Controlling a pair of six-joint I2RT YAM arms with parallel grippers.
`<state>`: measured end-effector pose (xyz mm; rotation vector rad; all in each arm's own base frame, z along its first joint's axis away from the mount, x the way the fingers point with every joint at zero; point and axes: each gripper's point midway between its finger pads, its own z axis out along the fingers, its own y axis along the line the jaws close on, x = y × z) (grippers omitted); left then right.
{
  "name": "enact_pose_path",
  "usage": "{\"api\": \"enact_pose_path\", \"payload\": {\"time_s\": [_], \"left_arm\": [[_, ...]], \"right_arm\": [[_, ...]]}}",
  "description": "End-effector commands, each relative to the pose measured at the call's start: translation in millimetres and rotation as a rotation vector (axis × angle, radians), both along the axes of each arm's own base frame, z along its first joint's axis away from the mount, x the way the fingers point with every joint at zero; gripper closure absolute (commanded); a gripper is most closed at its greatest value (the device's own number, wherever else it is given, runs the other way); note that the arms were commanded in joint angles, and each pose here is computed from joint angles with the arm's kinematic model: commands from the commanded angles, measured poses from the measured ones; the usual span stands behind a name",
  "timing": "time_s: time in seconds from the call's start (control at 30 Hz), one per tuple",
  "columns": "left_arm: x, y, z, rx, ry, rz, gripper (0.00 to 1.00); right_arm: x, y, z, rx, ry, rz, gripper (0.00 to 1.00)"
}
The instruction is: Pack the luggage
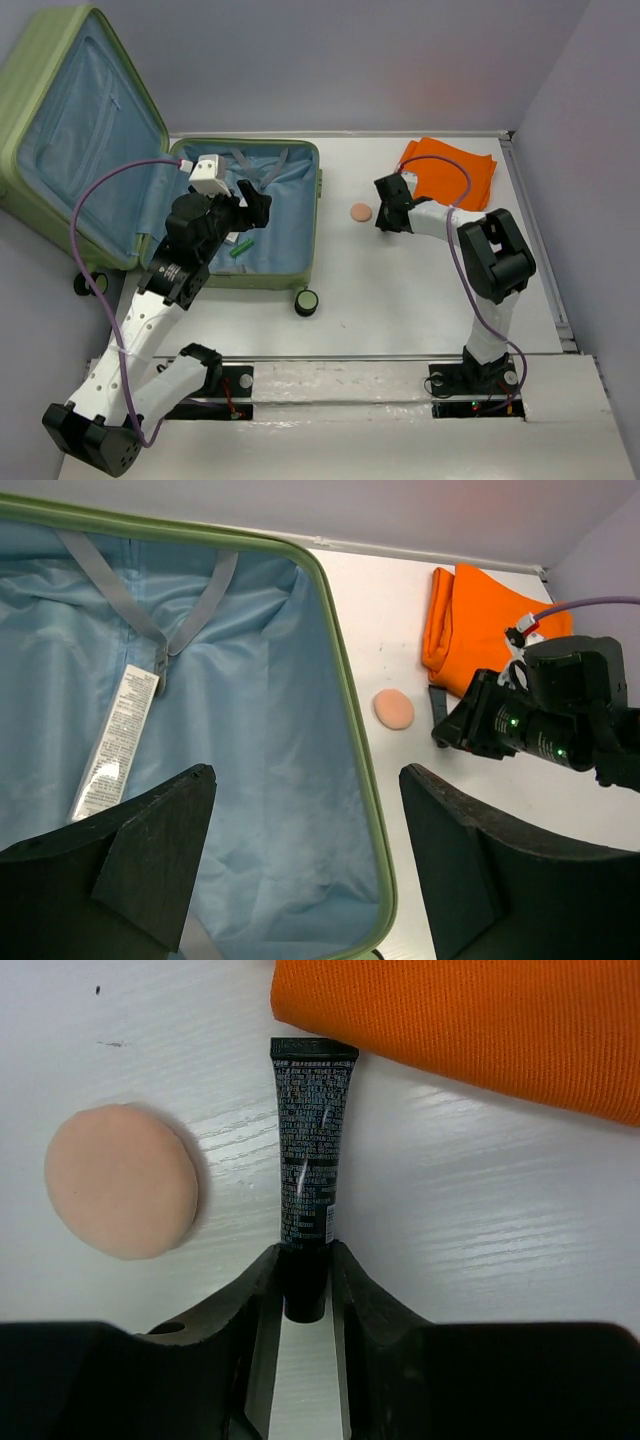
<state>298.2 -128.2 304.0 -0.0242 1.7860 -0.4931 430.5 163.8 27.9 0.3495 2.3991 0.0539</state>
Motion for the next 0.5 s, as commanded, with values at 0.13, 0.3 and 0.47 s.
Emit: {"api": "enact_pose_path", "payload": {"time_s": [0.13,0.3,0.47], "left_arm": [[-7.7,0.2,11.5,0.019,-0.071,-0.032,0.14],[-10.4,-5.2,12.0,0.010,-0.072,-0.065,0.14],[-7.6,4.8,12.3,0.017,-0.073,-0.009,0.14]], "right_arm": [[-14.1,-17.4,27.5,-0.063,-0.023,-0.034,0.84],[-17.1,24.3,125.3,0.021,-0.217,0.114,0.84],[-40.2,154.3,216.9,0.224,-0.359,0.435,0.84]]}}
